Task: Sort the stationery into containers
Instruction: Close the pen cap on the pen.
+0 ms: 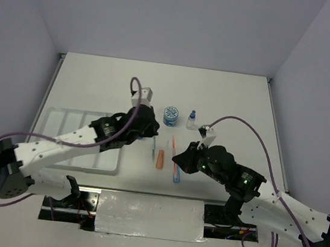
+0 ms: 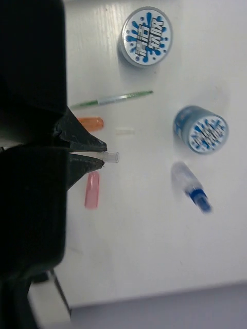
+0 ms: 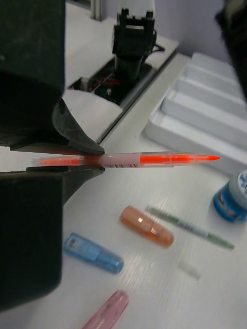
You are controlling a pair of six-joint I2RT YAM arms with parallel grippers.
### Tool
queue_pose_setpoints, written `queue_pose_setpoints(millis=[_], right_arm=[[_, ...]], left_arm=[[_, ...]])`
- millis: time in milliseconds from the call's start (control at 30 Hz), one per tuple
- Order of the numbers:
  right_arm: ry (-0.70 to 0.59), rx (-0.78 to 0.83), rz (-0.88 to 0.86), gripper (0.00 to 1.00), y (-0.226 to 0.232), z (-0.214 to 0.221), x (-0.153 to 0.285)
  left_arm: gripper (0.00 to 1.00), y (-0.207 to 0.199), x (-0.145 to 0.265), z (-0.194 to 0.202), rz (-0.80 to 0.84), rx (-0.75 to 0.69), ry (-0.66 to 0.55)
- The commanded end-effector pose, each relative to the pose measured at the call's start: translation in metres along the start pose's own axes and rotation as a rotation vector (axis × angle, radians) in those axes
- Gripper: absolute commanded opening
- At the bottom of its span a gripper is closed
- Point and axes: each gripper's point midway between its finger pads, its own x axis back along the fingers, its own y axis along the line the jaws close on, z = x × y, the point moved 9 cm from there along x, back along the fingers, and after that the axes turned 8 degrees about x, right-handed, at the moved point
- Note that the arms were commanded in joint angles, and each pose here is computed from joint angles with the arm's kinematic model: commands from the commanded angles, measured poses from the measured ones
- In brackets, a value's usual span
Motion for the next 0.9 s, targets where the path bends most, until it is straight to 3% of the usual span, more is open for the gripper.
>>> queue_pose_setpoints(millis=[0,167,400,867], right_arm=[[-0.171,-0.051,-0.256,0.00,0.027,-0.017,-0.002],[-0.216,-0.038,-0.306,0.00,0.034,-0.012,-0.009],[-0.244,0.018,-0.260,0.00,0.048,-0.021,-0.017],[-0.280,0.037,-0.235,0.00,0.057,-0.038,-0.023]], left_arm=[[0.00,-0.014,0.032,-0.027,0.221,0.099,-0.134],[0.00,-0.017,0.070,-0.047,0.419,0.164,-0.250],[0.00,-0.016,0.087,-0.049,0.514,0.203,-0.254],[0.00,-0.013,0.085,-0.042,0.532,0.183,-0.236]])
